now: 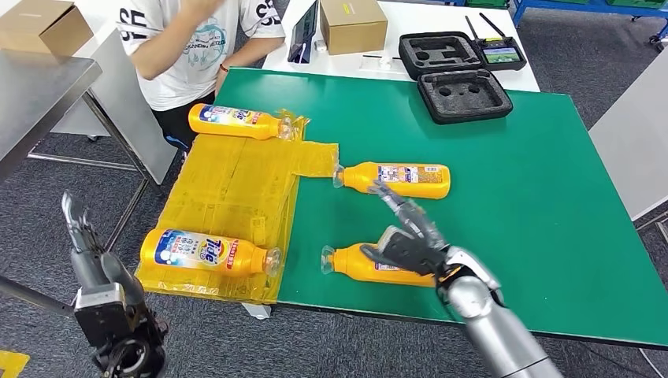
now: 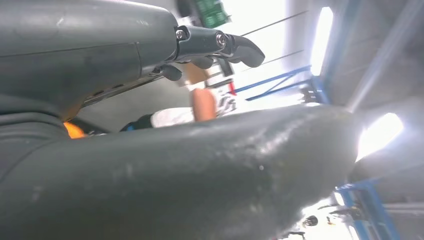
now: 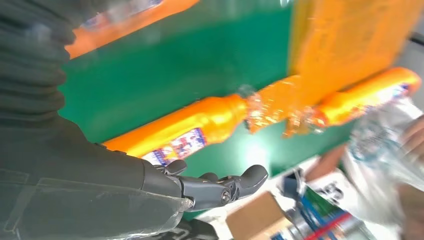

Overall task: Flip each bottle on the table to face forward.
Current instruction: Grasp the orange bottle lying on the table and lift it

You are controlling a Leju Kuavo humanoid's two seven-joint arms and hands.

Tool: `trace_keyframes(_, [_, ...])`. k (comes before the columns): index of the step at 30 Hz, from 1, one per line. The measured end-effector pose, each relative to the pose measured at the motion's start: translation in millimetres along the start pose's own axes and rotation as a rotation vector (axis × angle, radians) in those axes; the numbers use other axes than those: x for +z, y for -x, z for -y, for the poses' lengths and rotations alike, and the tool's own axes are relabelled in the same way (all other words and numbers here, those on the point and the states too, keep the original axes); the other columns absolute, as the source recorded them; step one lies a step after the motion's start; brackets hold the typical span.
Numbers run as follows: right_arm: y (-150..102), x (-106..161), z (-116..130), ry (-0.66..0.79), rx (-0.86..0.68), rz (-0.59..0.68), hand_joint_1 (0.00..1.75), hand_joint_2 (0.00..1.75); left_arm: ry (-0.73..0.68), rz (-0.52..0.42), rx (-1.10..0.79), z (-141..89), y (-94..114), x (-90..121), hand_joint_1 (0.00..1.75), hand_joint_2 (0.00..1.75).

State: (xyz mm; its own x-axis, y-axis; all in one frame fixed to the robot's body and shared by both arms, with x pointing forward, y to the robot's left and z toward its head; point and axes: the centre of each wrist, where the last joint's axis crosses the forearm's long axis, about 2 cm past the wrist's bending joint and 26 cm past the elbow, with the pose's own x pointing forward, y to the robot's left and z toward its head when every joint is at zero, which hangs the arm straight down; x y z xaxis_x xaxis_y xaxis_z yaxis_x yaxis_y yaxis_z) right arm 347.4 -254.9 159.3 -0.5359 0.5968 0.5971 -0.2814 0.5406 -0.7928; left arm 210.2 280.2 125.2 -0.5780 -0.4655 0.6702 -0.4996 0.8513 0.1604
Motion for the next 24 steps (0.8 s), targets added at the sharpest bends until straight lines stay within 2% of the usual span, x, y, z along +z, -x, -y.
trace_keyframes(6, [20,5,51,-0.119,0.087,-0.094,0.00,1.75,0.026,-0.056,0.035,1,-3,16,0.00,0.00])
trace_keyframes(10, [32,15,72,-0.173,0.125,-0.123,0.00,1.75,0.033,-0.068,0.034,1,-1,18,0.00,0.00])
trace_keyframes(15, [38,19,71,-0.245,0.178,-0.127,0.00,1.75,0.039,-0.089,0.037,3,2,22,0.00,0.00])
trace_keyframes(22, [40,14,62,-0.304,0.216,-0.133,0.00,1.75,0.046,-0.103,0.041,6,5,23,0.00,0.00])
trace_keyframes(24, [39,12,52,-0.332,0.210,-0.125,0.00,1.75,0.050,-0.107,0.041,8,6,23,0.00,0.00])
